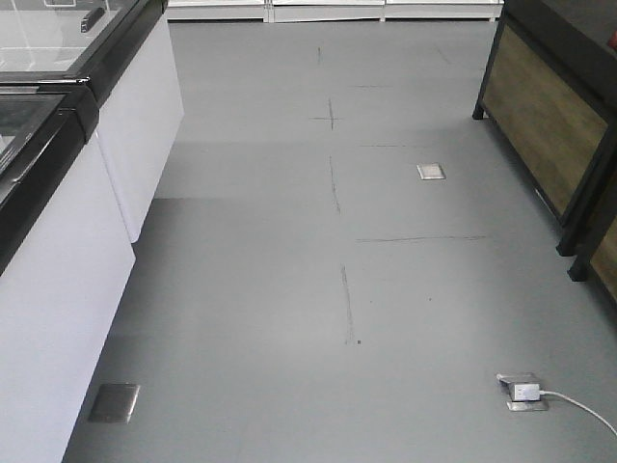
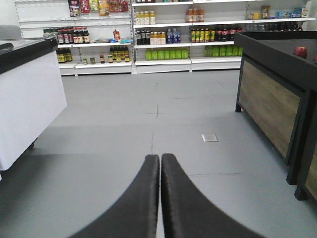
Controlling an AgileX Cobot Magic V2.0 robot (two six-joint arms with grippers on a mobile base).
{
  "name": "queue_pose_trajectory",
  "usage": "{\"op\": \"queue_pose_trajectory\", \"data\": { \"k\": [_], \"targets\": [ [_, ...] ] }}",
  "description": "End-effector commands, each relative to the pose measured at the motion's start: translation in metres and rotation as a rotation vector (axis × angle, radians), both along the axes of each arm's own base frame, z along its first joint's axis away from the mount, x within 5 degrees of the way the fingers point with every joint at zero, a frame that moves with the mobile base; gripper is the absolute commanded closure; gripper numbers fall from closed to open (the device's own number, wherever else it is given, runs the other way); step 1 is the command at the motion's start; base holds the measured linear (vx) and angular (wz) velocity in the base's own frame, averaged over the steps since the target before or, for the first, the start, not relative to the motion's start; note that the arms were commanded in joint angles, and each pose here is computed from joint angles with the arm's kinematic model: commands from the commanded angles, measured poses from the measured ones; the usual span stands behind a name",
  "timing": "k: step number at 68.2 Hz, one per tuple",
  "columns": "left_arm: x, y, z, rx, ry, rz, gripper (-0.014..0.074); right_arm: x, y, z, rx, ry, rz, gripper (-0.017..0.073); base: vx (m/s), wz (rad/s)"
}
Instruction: Left arm holds basket, right arm returns cookies
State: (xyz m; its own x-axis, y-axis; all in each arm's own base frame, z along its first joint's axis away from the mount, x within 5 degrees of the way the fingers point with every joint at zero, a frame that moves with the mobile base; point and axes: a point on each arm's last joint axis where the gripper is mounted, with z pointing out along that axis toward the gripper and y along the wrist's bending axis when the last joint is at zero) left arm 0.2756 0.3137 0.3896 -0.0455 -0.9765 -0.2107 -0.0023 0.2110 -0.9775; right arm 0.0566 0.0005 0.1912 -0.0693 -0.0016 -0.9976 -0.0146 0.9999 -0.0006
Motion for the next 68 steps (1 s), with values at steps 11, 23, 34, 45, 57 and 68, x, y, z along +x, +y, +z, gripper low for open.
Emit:
{"op": "queue_pose_trajectory", "data": {
  "k": [11,23,34,45,57,68],
  "targets": [
    [0.028,-0.093,0.079,0.057,-0.209,-0.223,0.0601,-0.001,0.000,0.007,-0.006,-0.081,0.006,0.0568,0.00,0.00],
    [0.061,-0.174,0.085,0.137,-0.176,-0.441,0.0601,-0.001,0.000,0.007,-0.006,-0.081,0.006,0.0568,0.00,0.00],
    [0.078,-0.254,0.090,0.142,-0.197,-0.663,0.0601,-0.001,0.000,0.007,-0.006,-0.081,0.006,0.0568,0.00,0.00],
    [0.073,-0.336,0.090,0.216,-0.205,-0.925,0.0601,-0.001,0.000,0.007,-0.006,-0.081,0.006,0.0568,0.00,0.00],
    [0.053,-0.409,0.082,0.296,-0.196,-1.081,0.0601,-0.001,0.000,0.007,-0.006,-0.081,0.006,0.0568,0.00,0.00],
    [0.038,-0.451,0.054,0.255,-0.131,-1.115,0.0601,-0.001,0.000,0.007,-0.006,-0.081,0.006,0.0568,0.00,0.00]
  ]
}}
